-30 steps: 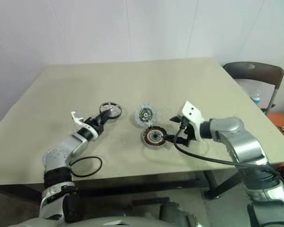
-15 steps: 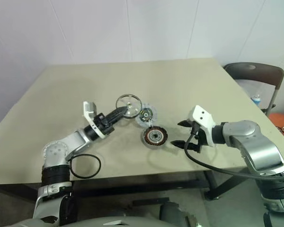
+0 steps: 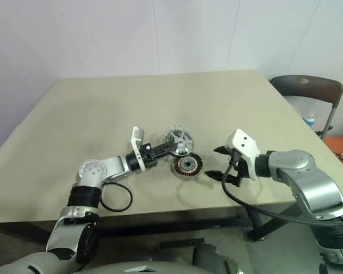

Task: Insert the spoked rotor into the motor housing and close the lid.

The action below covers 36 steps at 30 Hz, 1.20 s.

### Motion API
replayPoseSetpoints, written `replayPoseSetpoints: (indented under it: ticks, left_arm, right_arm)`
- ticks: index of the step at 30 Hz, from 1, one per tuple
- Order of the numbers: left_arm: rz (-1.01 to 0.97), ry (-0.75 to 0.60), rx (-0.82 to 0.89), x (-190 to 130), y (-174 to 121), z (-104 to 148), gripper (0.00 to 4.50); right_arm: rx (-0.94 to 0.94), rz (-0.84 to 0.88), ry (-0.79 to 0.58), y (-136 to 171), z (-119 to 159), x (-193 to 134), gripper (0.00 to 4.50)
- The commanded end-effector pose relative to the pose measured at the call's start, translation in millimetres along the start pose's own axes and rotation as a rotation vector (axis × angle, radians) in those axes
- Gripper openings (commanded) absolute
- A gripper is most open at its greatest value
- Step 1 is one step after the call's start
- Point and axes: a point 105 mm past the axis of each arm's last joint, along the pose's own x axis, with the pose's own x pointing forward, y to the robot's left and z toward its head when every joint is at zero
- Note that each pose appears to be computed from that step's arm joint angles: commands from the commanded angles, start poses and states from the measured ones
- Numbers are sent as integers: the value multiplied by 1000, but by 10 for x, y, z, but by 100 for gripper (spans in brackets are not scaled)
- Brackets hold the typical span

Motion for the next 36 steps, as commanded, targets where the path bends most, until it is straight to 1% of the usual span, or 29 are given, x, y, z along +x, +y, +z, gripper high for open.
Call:
replayPoseSetpoints:
  ticks: [1, 6, 9, 12, 20, 29, 36]
  left_arm:
    - [-31, 28, 10, 100, -75, 11, 46]
    - [-30, 41, -50, 120, -21, -37, 46]
    - [-16, 43, -77, 123, 31, -58, 46]
    - [-12, 45, -91, 123, 54, -74, 46]
    - [-4, 54, -143, 119, 94, -127, 46]
    - [23, 107, -203, 92, 143, -228, 46]
    - [65, 106, -216, 49, 210, -233, 46]
  right_arm:
    - [-33, -24, -56, -14, 153, -37, 450]
    - [-34, -29, -82, -16, 202, 6, 450]
    - [-6, -24, -186, -14, 345, 12, 450]
    - [26, -24, -239, -13, 367, -8, 450]
    - [39, -26, -239, 35, 312, -6, 450]
    - [45, -37, -232, 44, 279, 9, 450]
    - [49, -47, -225, 50, 256, 14, 450]
